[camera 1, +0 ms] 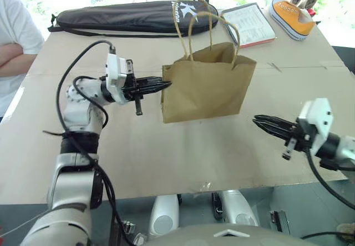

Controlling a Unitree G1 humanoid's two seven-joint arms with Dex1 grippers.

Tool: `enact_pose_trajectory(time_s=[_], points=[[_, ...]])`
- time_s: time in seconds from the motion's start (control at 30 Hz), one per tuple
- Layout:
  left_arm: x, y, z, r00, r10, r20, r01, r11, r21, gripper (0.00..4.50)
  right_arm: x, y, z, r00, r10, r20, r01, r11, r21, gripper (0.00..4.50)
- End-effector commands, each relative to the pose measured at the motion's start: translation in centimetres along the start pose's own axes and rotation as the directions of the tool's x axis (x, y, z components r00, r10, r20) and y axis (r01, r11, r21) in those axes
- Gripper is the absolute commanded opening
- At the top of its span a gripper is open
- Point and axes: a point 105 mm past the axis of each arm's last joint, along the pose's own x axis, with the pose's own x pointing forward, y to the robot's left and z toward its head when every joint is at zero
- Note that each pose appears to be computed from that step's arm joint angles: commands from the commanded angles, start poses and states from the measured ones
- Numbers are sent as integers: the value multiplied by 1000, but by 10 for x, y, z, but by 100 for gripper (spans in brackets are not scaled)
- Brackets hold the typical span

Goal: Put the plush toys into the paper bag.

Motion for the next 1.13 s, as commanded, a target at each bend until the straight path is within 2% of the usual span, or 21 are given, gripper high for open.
enact_pose_trajectory(time_s=[0.03, 0.13, 0.17, 0.3, 0.37, 0.4, 0.47, 0.63, 0.67, 0.7, 0.83, 0.87, 0.97, 1.13], points=[[-2, 1, -9, 998, -47, -42, 52, 993, 107, 4, -6, 5, 12, 1000, -8, 26, 9, 1000, -25, 0], [-4, 5, -16, 997, -33, -74, 43, 989, 140, 4, -4, 5, 15, 999, -17, 32, 18, 1000, -24, 0], [-9, 6, -21, 995, -25, -94, 36, 993, 111, 34, 0, 5, 18, 999, -17, 39, 18, 999, -28, 0], [-20, 9, -21, 997, 14, -72, -11, 999, 39, 176, 11, 4, 23, 999, -15, 47, 17, 999, -42, 0], [-24, 10, -15, 998, 43, -34, -42, 999, 21, 295, 12, 0, 25, 998, -22, 55, 24, 999, -38, 0], [-27, 10, -13, 997, 66, -30, -65, 998, 7, 317, 13, -2, 25, 998, -25, 55, 27, 999, -37, 0], [-34, 8, -8, 992, 125, -29, -126, 991, -34, 405, 12, -7, 22, 998, -30, 54, 31, 999, -13, 0], [-53, -21, -1, 965, 247, -93, -262, 937, -230, 413, 5, -23, 8, 997, -77, 13, 77, 997, 2, 0], [-58, -29, 0, 953, 278, -118, -300, 919, -256, 421, 2, -23, 3, 998, -69, -4, 69, 998, 1, 52], [-61, -35, 1, 944, 299, -138, -327, 905, -273, 421, -1, -23, 0, 998, -63, -14, 63, 998, 2, 75], [-85, -93, -4, 893, 342, -294, -436, 820, -370, 421, -30, -31, -21, 991, -93, -101, 91, 995, -33, 267], [-88, -103, -4, 885, 343, -315, -450, 803, -390, 421, -35, -32, -24, 989, -92, -114, 89, 995, -36, 333], [-96, -119, -10, 854, 370, -366, -504, 763, -405, 421, -45, -34, -27, 988, -96, -117, 92, 995, -33, 443], [-101, -122, -19, 815, 408, -411, -558, 742, -371, 421, -47, -30, -33, 989, -88, -115, 85, 996, -28, 443]])
